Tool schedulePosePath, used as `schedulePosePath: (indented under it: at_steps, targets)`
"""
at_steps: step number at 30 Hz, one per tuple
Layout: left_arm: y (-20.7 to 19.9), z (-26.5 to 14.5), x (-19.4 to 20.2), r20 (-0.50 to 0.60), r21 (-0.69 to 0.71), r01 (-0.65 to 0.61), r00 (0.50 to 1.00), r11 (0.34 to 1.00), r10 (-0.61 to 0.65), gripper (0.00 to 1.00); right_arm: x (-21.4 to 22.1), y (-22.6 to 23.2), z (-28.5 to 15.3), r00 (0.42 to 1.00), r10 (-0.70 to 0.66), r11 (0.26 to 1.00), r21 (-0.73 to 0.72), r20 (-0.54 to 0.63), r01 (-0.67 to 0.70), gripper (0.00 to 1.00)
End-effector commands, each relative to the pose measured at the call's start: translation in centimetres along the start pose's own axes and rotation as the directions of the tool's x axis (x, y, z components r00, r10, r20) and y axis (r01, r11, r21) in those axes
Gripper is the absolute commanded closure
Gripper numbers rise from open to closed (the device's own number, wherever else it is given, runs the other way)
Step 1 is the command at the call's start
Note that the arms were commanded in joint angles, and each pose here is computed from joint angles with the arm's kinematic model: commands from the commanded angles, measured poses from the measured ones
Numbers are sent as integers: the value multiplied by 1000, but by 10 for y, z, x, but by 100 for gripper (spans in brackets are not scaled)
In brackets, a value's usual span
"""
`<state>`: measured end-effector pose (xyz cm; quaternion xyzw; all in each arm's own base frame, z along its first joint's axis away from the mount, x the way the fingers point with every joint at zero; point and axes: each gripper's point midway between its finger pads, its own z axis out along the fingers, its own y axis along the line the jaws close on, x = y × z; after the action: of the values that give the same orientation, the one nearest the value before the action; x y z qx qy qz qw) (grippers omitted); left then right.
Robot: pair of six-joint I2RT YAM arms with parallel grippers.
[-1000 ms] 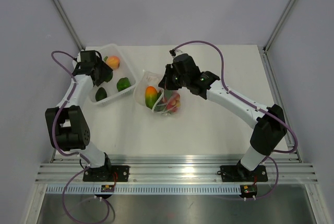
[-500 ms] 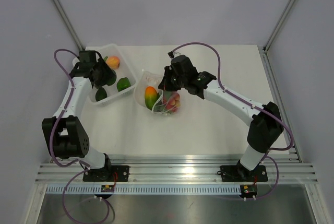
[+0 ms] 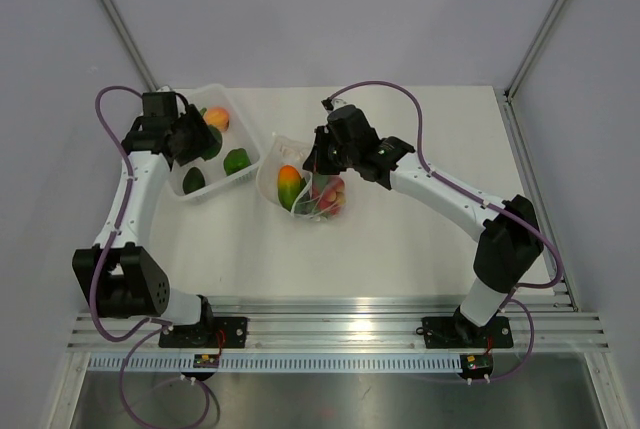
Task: Place the food in the zip-top bag and seal the zipper
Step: Adjust the fake fruit in the bin.
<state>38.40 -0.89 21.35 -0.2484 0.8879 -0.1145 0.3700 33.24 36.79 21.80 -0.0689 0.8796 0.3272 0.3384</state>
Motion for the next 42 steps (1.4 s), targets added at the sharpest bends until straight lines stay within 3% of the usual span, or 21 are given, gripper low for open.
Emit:
schedulePosePath:
  at_steps: [1, 15, 22, 25, 29, 31, 34, 42]
  targets:
    - [-15, -13, -22, 74, 48, -22, 997, 999, 18, 73, -16, 21, -4, 999, 6, 998, -61, 47, -3, 100]
    - [20, 113, -30, 44, -177, 111, 994, 978, -104, 73, -13, 17, -13, 998, 10, 999, -49, 57, -7, 100]
    - [41, 152, -27, 0, -265, 118, 992, 957, -123, 70, -12, 10, -15, 998, 2, 1000, -25, 61, -1, 100]
    - [46, 159, -23, -6, -284, 135, 990, 949, -142, 56, -12, 10, -13, 998, -2, 1000, -21, 59, 3, 100]
    - [57, 176, -10, -47, -299, 148, 984, 943, -169, 54, -10, 9, -12, 999, -3, 1000, -20, 50, 4, 100]
    - [57, 175, -7, -89, -305, 128, 983, 944, -162, 48, -8, 7, -11, 999, -3, 1000, -15, 46, 4, 100]
    - [59, 172, -4, -98, -308, 113, 984, 945, -149, 28, -6, 5, -9, 999, -3, 1000, -12, 47, 4, 100]
    - [56, 162, -12, -96, -287, 74, 990, 955, -106, 7, -4, 8, -3, 999, 7, 1000, -30, 35, -6, 100]
